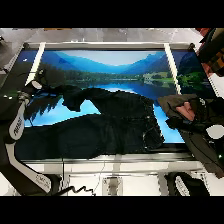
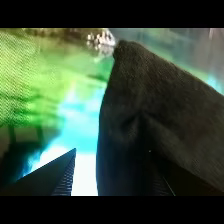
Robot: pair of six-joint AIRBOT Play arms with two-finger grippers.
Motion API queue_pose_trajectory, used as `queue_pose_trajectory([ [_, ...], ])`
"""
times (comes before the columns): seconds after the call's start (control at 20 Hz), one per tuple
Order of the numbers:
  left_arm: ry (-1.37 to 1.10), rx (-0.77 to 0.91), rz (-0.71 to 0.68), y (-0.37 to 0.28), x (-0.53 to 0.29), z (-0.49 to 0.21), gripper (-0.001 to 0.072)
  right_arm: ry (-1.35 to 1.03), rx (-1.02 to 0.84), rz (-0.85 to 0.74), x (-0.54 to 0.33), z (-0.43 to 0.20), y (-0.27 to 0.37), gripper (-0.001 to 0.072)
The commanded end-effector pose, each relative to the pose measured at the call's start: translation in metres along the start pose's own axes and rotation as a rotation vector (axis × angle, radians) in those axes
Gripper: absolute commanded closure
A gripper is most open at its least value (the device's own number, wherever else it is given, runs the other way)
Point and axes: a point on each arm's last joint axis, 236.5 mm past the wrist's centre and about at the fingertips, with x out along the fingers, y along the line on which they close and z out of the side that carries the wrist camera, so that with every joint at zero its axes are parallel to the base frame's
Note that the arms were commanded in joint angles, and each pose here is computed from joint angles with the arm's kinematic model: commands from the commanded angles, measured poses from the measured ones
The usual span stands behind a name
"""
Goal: Fold the clothes and pants, and hang the long-sleeved shirts on hangers.
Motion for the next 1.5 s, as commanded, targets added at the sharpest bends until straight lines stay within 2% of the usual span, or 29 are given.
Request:
queue_pose_trajectory([
  [0.0,-0.041,0.004,0.014,-0.001,0.022,0.002,0.0207,0.000,0.003,0.004,0.000,0.000,0.001,0.0322],
  [0.05,-0.053,0.008,0.015,-0.003,0.023,0.004,0.0266,0.000,0.003,0.004,0.000,0.000,0.001,0.0322],
  [0.15,-0.101,0.014,0.021,-0.004,0.020,0.016,0.0533,0.000,0.003,0.004,0.000,0.000,0.001,0.0322],
  [0.25,-0.170,0.023,0.024,-0.008,0.004,0.038,0.0684,-0.002,0.001,0.002,0.000,0.001,0.001,0.0323],
  [0.55,-0.421,0.141,0.059,-0.029,-0.120,0.121,0.0683,-0.060,0.002,-0.004,0.000,0.014,-0.001,0.0322],
  [0.85,-0.619,0.231,0.046,-0.075,-0.262,0.152,0.0683,-0.063,0.001,-0.006,-0.001,0.015,-0.001,0.0322],
  [1.0,-0.625,0.366,0.179,-0.068,-0.314,0.143,0.0683,-0.062,-0.009,-0.018,-0.001,0.015,-0.004,0.0323],
  [1.15,-0.480,0.479,0.418,-0.026,-0.349,0.111,0.0684,-0.059,-0.027,-0.043,-0.001,0.014,-0.010,0.0323],
  [1.3,-0.338,0.394,0.625,0.031,-0.384,0.077,0.0685,-0.061,-0.031,-0.049,-0.001,0.015,-0.011,0.0323],
  [1.45,-0.118,0.283,0.676,0.070,-0.382,0.027,0.0685,-0.060,-0.039,-0.060,-0.001,0.014,-0.014,0.0324],
])
